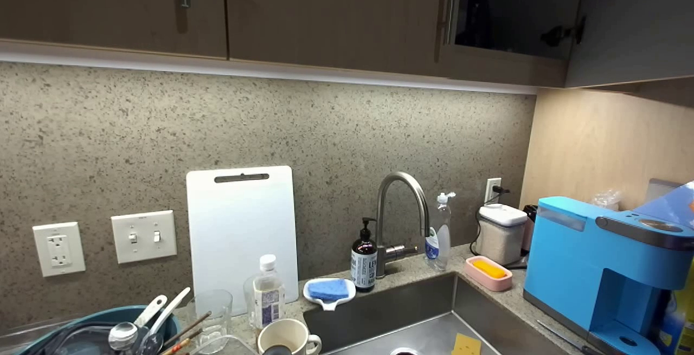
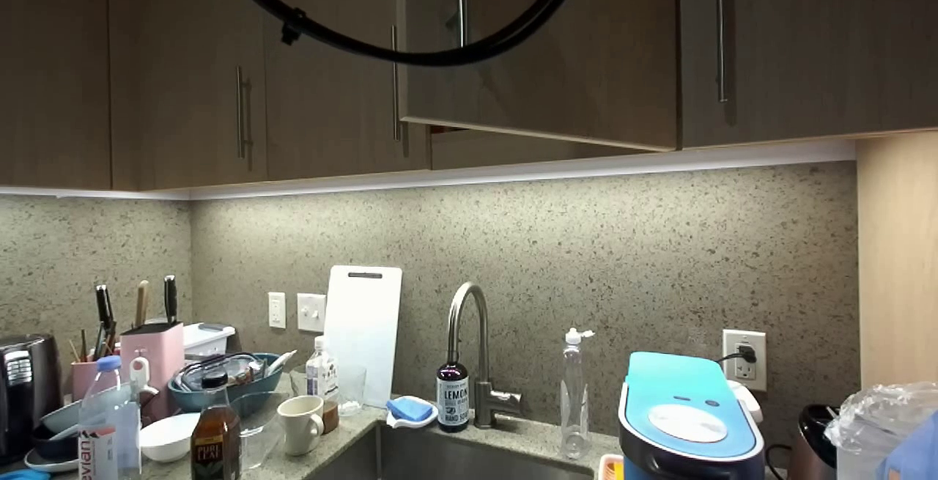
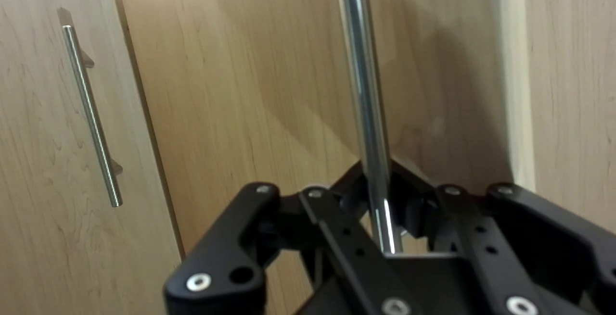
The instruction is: Open the top right cabinet door
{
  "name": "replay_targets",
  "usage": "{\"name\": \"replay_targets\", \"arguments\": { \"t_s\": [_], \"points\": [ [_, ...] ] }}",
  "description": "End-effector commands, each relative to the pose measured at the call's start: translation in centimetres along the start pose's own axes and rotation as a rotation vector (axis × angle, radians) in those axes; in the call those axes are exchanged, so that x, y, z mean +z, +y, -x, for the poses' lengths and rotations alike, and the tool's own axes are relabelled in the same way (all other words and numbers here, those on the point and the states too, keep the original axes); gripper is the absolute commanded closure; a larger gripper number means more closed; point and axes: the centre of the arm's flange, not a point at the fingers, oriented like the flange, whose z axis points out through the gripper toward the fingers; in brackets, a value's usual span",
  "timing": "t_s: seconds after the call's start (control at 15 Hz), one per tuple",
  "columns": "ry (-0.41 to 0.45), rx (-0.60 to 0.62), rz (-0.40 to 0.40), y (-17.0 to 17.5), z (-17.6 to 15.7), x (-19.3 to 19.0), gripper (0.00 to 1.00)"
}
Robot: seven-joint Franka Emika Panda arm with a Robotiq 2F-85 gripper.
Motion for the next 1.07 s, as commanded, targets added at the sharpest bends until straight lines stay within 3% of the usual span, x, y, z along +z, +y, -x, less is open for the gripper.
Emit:
{"name": "replay_targets", "arguments": {
  "t_s": [0.0,1.0],
  "points": [
    [0.050,0.082,0.107,3.75,-1.25,-3.03,0.98],
    [0.046,0.077,0.089,3.86,-1.40,-2.51,0.98]
  ]
}}
